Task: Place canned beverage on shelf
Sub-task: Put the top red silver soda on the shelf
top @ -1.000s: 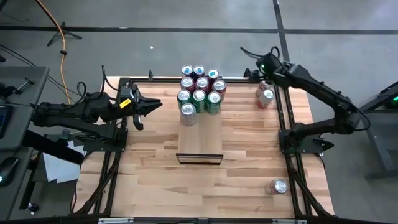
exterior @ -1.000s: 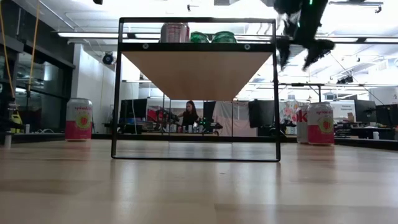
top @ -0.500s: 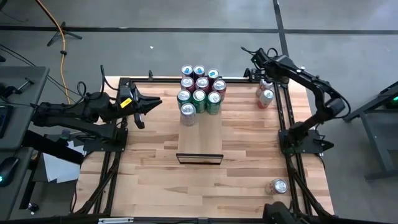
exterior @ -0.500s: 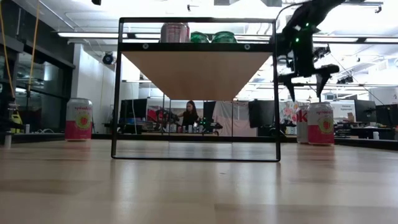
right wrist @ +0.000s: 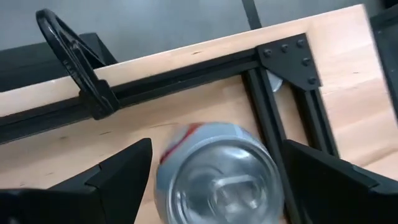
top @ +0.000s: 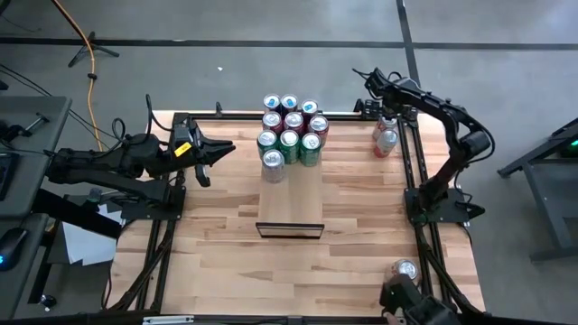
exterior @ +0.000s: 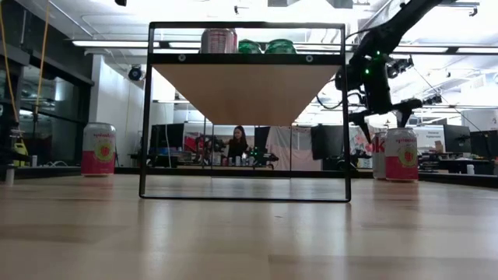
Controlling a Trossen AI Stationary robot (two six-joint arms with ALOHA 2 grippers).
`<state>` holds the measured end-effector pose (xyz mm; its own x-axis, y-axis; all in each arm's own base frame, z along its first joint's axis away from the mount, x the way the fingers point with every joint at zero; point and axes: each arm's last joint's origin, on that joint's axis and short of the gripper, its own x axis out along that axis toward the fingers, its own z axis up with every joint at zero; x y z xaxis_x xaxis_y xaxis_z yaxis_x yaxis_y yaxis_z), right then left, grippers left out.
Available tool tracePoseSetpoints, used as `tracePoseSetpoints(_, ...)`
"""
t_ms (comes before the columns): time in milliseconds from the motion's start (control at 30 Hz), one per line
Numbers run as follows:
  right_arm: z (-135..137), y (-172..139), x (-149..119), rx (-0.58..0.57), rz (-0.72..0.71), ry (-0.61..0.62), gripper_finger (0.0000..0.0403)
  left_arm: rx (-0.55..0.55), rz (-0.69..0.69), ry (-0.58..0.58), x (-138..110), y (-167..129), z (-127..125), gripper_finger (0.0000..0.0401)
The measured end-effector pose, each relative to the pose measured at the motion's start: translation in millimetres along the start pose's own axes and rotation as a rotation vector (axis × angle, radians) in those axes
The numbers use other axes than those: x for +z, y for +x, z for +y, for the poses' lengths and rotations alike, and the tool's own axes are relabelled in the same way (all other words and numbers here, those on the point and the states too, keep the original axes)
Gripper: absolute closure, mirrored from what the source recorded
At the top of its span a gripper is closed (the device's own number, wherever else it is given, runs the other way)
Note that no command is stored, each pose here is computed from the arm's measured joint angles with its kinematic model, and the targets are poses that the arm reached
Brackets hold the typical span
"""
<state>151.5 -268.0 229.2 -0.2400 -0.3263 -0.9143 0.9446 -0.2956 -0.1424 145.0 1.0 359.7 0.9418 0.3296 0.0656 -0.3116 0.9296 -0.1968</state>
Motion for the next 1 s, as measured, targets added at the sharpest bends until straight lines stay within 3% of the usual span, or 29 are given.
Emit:
tracePoseSetpoints(433,8.9,39.2,3.2,0.029,0.162,-0.114,0.0063,0.007,-0.002,-0.020,0.1,0.0,0.2,0.0401)
tracePoseSetpoints(667,9.8,36.2,2.4,0.048,0.157,-0.186,0.0113,0.007,-0.002,-0.056,0.2,-0.1,0.2,0.0401)
tracePoseSetpoints(833,2.7,3.0,1.2,0.086,0.101,-0.267,0.0114,0.007,-0.002,-0.056,0.2,-0.1,0.2,0.0401)
tracePoseSetpoints(1000,-12.4,-64.1,3.2,0.227,-0.077,-0.318,0.0114,0.007,-0.001,-0.055,-0.1,0.4,0.1,0.0401)
